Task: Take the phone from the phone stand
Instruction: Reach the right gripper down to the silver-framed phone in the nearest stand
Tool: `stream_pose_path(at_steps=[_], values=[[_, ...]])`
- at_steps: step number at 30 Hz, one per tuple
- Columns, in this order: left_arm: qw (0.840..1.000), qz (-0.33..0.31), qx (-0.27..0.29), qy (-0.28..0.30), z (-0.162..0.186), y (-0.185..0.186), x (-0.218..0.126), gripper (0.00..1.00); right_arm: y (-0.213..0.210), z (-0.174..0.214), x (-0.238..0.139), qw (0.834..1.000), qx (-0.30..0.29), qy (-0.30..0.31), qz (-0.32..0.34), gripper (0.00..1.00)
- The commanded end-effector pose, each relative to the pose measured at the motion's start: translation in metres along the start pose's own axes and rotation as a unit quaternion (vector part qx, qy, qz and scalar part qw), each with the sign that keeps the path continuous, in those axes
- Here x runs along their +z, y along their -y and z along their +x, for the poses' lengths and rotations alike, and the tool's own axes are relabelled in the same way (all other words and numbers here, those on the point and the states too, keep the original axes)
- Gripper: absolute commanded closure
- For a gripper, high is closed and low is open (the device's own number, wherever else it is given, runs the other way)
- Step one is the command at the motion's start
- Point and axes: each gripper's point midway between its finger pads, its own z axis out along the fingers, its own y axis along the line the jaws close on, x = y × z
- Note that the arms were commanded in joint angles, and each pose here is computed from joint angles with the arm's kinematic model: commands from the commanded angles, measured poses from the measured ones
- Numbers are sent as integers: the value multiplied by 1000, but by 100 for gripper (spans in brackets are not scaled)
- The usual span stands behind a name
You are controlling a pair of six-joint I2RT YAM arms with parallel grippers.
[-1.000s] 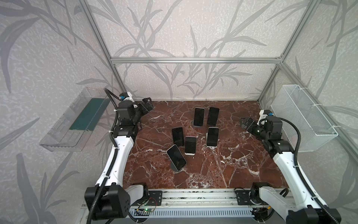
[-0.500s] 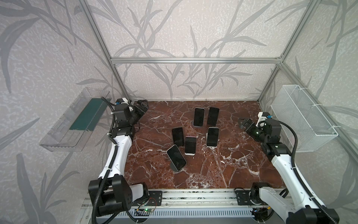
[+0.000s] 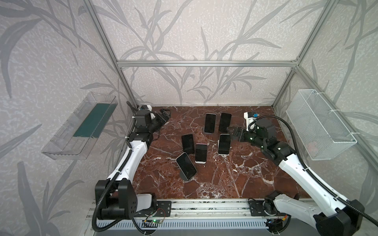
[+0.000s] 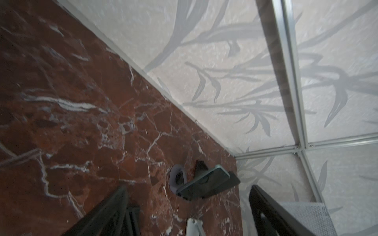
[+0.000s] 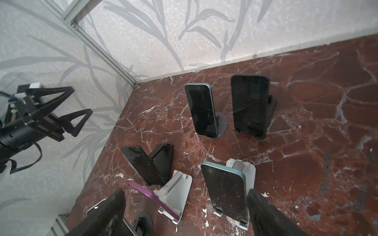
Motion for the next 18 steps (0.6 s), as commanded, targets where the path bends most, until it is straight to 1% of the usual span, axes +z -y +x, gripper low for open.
stream_pose_path(at_steps=[1,2,6,8,11,13,15,17,18], values=[[1000,-2,28,11,-1,17,-10,4,-17,10,8,997,-65,-21,23,5],[1000,5,20,14,-2,16,-9,4,-29,15,11,996,-86,-28,17,0],[999,-15,27,22,-3,5,-8,4,-81,42,21,984,-169,-47,-13,1],[999,-17,21,24,-5,2,-8,4,-102,58,27,980,-185,-53,-44,1],[999,-15,8,36,-13,-3,-11,4,-125,83,34,977,-179,-70,-88,1],[998,-29,9,50,-19,-11,-15,5,-136,98,38,972,-204,-79,-83,1],[997,-45,-1,64,-24,-21,-19,5,-159,122,40,959,-246,-100,-99,1],[997,-41,-21,68,-30,-25,-19,5,-170,140,46,953,-260,-118,-106,1],[997,-37,-31,68,-32,-27,-19,5,-174,150,49,951,-257,-129,-110,1]])
